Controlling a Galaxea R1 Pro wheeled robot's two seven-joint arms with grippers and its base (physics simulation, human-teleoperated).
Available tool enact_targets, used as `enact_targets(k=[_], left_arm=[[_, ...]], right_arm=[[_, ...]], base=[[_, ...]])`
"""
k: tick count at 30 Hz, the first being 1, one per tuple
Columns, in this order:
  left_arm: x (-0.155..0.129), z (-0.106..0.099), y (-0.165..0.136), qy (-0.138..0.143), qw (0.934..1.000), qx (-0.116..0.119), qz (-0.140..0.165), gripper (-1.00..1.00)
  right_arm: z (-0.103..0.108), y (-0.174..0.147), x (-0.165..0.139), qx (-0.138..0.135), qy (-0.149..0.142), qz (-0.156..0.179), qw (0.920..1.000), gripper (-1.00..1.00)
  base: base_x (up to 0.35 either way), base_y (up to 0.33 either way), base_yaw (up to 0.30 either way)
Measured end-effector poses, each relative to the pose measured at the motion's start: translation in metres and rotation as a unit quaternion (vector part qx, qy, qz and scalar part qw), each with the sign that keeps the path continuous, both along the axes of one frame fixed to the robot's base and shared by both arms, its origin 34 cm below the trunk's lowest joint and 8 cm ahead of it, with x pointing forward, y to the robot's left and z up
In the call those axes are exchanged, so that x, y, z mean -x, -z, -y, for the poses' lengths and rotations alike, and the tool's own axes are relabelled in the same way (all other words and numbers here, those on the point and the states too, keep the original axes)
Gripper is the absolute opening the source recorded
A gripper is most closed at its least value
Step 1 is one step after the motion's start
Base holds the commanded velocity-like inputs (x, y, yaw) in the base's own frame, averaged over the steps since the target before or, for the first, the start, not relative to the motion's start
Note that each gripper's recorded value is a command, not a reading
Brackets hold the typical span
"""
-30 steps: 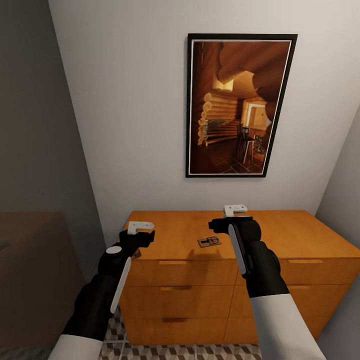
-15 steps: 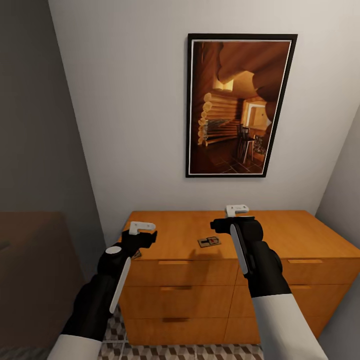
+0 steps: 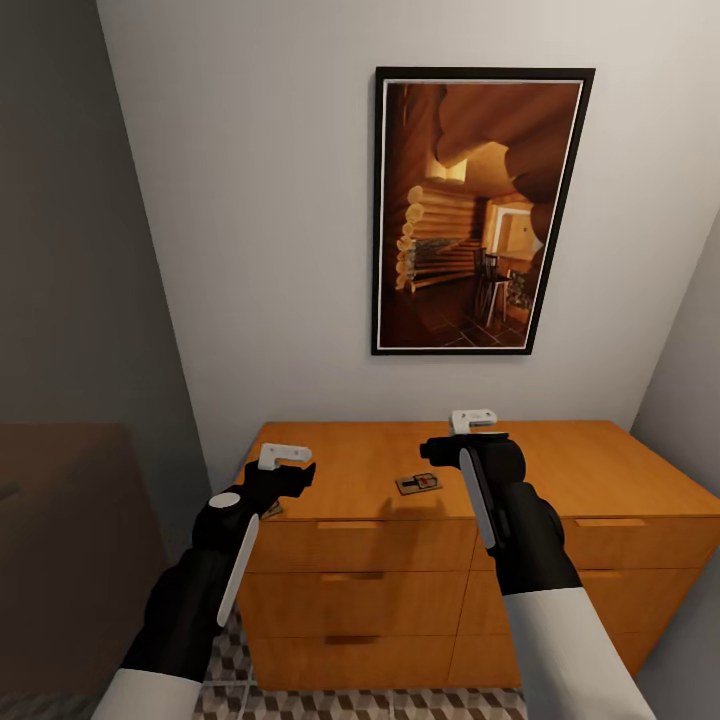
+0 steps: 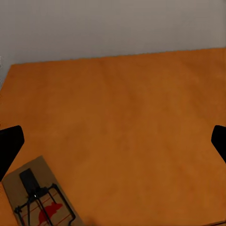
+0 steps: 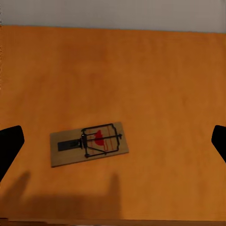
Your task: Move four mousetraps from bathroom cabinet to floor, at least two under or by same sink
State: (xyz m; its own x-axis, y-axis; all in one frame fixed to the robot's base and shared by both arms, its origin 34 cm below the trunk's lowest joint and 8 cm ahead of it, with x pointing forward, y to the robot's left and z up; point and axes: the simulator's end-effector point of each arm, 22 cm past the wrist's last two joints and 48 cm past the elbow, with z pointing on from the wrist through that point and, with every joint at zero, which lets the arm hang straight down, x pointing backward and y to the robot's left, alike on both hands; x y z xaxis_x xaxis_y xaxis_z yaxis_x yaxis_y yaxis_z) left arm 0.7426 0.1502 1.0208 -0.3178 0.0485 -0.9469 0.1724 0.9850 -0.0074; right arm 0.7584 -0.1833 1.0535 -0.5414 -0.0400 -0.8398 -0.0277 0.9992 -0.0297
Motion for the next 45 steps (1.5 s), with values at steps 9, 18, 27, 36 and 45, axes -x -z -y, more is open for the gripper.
enact_targets(k=[9, 18, 27, 36, 45], left_arm=[[0.000, -0.022, 0.007, -0.036, 0.9992, 0.002, -0.016, 1.00], [0.010, -0.101, 0.030, -0.178, 0.9818, -0.004, -0.065, 1.00], [0.025, -0.142, 0.036, -0.273, 0.9583, -0.008, -0.085, 1.00], [0.032, -0.146, 0.044, -0.297, 0.9493, 0.016, -0.102, 1.00], [0.030, -0.132, 0.043, -0.285, 0.9528, 0.017, -0.102, 1.00]], right_arm=[[-0.001, 0.000, 0.000, -0.001, -0.001, 0.000, 1.0000, 1.00], [-0.003, 0.000, 0.000, -0.002, -0.002, -0.001, 1.0000, 1.00], [-0.006, 0.002, 0.000, -0.003, -0.004, -0.003, 1.0000, 1.00], [-0.006, 0.004, 0.001, -0.002, -0.004, -0.005, 1.0000, 1.00], [-0.006, 0.004, 0.000, -0.003, -0.004, -0.005, 1.0000, 1.00]], base=[[0.000, 0.000, 0.000], [0.000, 0.000, 0.000], [0.000, 0.000, 0.000], [0.000, 0.000, 0.000], [0.000, 0.000, 0.000]])
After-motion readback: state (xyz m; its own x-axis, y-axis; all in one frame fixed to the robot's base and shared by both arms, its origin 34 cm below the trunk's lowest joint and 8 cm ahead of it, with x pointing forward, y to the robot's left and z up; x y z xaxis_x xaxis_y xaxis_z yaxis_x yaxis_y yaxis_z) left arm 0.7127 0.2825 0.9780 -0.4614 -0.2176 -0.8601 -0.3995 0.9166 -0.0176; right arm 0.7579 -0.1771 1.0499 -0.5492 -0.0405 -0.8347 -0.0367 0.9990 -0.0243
